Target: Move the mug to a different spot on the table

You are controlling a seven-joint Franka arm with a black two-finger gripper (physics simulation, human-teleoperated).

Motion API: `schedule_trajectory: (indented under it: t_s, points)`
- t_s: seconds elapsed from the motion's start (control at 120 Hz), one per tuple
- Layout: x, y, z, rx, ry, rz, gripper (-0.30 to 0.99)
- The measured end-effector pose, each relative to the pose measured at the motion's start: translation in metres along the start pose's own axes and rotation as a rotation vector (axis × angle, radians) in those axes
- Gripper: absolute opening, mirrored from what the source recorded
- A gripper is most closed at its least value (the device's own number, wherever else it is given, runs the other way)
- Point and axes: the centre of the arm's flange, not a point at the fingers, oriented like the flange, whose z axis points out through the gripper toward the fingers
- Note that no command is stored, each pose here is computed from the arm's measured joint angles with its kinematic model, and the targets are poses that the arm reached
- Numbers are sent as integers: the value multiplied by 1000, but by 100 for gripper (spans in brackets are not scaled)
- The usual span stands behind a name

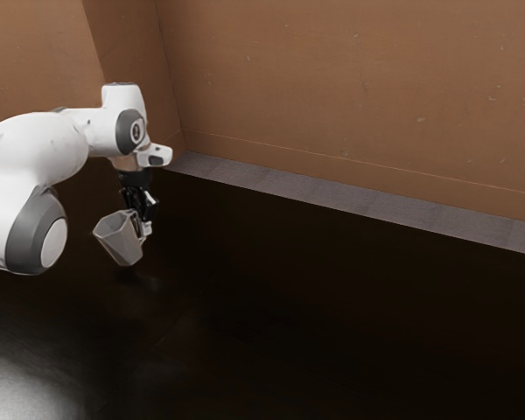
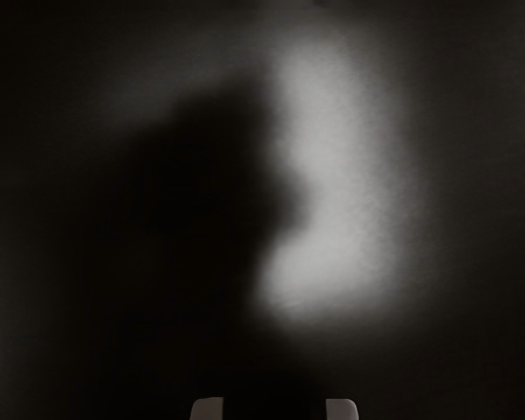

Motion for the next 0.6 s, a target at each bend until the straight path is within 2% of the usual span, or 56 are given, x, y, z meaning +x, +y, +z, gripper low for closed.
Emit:
schedule_trajectory:
  t_s: [0.167, 0.358, 0.6]
  points:
    - [24, 64, -14, 18, -9, 81, -3]
    - [25, 128, 8, -14, -72, 132, -3]
    - [29, 176, 18, -16, -103, 160, -2]
